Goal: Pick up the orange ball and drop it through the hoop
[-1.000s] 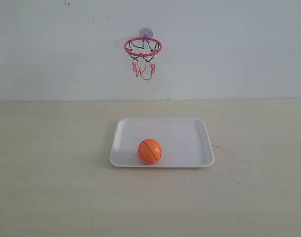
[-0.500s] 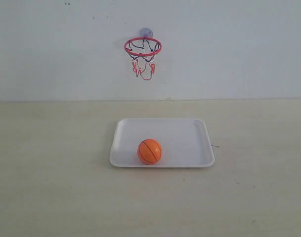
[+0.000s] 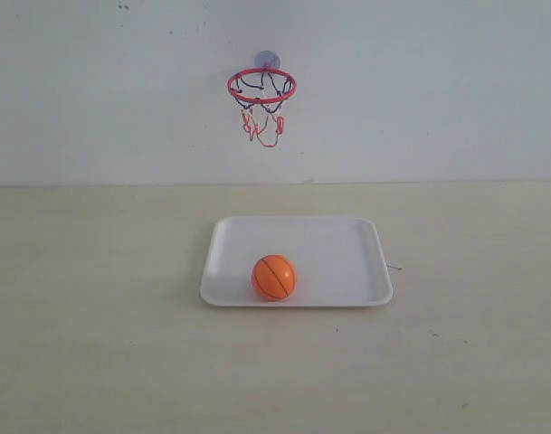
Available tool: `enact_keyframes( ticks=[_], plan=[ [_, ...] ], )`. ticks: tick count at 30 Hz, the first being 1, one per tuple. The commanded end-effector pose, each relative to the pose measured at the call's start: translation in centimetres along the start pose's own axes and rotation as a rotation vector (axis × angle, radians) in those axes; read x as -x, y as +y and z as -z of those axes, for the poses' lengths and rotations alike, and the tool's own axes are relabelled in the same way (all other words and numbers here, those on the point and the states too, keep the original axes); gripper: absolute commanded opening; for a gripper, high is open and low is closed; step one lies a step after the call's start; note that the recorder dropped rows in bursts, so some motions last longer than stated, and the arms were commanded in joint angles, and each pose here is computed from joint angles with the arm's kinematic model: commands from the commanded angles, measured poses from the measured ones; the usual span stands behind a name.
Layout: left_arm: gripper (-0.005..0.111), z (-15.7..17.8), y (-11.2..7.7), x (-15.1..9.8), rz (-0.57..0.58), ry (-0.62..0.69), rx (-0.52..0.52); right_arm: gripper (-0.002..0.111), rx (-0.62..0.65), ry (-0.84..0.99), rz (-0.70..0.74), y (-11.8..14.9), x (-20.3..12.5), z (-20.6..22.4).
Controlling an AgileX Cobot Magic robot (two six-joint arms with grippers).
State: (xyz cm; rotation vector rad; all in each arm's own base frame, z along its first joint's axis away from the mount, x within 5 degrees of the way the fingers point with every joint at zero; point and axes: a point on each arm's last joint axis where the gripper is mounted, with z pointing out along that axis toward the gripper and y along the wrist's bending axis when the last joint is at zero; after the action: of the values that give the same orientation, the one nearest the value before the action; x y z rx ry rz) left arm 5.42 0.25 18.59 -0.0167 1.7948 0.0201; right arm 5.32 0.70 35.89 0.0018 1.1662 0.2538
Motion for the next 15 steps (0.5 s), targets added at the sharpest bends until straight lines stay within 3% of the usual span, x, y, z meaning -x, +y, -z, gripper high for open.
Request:
enact_keyframes(
  ticks=[1,4,7,9,11,15],
  plan=[
    [0.004,0.0,-0.1,-0.1,0.007,-0.003,-0.012,0.0,0.023,0.594,0.08,0.5,-2.3,-5.3],
    [0.004,0.0,-0.1,-0.1,0.007,-0.003,-0.012,0.0,0.032,0.916,0.063,0.6,-4.5,-8.1],
    [0.004,0.0,-0.1,-0.1,0.007,-0.003,-0.012,0.0,-0.019,1.192,-0.098,0.7,-7.8,-9.8],
    [0.004,0.0,-0.1,-0.1,0.007,-0.003,-0.012,0.0,-0.068,1.277,-0.206,0.7,-9.6,-10.6],
    [0.004,0.0,-0.1,-0.1,0.007,-0.003,-0.012,0.0,-0.066,1.344,-0.22,0.7,-11.3,-11.3],
    [0.004,0.0,-0.1,-0.1,0.007,-0.003,-0.012,0.0,0.113,1.467,-0.18,1.2,-15.0,-12.4]
  ],
)
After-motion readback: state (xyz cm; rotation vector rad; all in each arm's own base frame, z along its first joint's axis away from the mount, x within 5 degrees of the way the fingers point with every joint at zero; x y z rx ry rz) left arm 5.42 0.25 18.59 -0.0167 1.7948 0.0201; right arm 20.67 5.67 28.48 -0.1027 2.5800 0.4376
